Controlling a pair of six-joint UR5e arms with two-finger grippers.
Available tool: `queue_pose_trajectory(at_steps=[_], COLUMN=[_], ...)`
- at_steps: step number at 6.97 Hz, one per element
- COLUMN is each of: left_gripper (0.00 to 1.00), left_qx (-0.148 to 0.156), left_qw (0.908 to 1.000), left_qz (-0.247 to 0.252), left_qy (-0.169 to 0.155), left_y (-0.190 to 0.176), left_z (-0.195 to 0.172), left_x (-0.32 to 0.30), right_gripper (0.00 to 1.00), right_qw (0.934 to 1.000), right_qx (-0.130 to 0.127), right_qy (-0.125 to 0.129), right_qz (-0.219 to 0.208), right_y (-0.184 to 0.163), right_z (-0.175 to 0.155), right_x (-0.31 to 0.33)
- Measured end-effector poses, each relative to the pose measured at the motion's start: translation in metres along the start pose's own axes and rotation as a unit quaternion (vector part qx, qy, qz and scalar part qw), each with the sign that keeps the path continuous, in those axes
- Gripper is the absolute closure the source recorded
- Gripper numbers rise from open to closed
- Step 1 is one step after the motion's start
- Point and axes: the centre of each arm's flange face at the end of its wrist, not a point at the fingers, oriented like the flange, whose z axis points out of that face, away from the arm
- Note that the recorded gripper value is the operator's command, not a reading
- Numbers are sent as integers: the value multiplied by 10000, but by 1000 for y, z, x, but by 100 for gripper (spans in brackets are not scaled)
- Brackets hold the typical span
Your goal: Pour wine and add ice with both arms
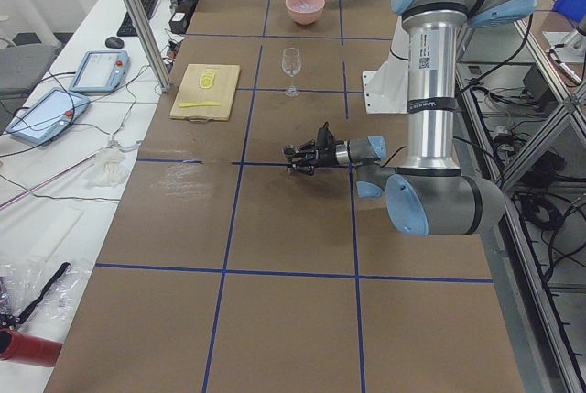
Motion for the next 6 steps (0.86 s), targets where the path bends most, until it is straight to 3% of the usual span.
queue_pose_trajectory(at_steps=[6], left_gripper=[57], left_qx=[17], left_qw=[10000], left_qz=[87], left_qy=[-33], left_y=[3], left_z=[1], left_x=[-3], right_gripper=[0], right_qw=[10000], right_qx=[-4], right_qy=[0], right_qz=[2], right_y=[0], right_z=[1], right_x=[1])
